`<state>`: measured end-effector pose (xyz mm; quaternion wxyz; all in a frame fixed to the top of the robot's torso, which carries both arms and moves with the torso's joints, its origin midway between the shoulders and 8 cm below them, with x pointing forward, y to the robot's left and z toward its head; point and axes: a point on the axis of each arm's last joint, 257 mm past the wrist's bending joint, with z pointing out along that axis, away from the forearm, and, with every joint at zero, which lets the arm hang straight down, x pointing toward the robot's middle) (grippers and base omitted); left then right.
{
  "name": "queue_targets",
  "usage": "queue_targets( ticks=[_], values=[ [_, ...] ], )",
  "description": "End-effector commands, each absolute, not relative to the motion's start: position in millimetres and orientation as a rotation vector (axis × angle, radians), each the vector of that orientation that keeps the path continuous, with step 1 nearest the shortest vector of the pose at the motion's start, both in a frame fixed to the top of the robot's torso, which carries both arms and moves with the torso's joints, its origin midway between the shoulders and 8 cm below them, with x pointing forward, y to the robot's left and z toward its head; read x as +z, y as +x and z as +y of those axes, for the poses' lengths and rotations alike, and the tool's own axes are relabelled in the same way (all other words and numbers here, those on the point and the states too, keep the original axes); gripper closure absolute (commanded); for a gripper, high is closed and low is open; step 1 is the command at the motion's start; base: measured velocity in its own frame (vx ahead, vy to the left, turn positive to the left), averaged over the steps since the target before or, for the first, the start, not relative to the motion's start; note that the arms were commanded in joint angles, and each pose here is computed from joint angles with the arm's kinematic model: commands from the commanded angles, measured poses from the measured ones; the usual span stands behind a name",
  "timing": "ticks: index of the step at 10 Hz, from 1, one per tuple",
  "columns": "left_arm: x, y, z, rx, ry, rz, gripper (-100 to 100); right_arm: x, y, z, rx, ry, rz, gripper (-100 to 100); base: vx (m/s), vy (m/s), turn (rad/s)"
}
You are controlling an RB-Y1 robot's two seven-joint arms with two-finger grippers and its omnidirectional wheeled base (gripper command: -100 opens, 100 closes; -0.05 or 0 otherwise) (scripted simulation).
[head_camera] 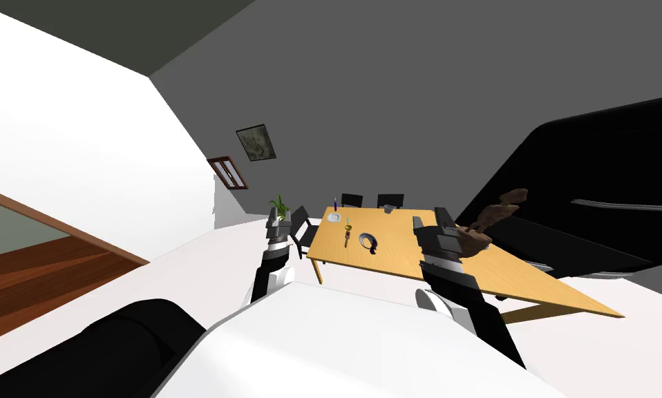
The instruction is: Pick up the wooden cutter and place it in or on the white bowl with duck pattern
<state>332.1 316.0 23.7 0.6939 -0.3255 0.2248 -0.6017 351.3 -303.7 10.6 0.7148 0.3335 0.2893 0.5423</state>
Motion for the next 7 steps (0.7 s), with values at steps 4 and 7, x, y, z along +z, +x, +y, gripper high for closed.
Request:
queue_targets(
  ticks=[4,7],
  values=[
    [23.8,332.1,315.9,-1.344,-0.727,0.502,0,-13.9,355.8,-297.5,1.075,0.621,0.819,-100,-0.044,-0.005,0.098],
    [23.7,332.1,316.0,-1.343,-0.727,0.502,0,-34.8,357.6,-295.2,0.975,0.525,0.943,-100,-0.066,-0.003,0.105]
  ],
)
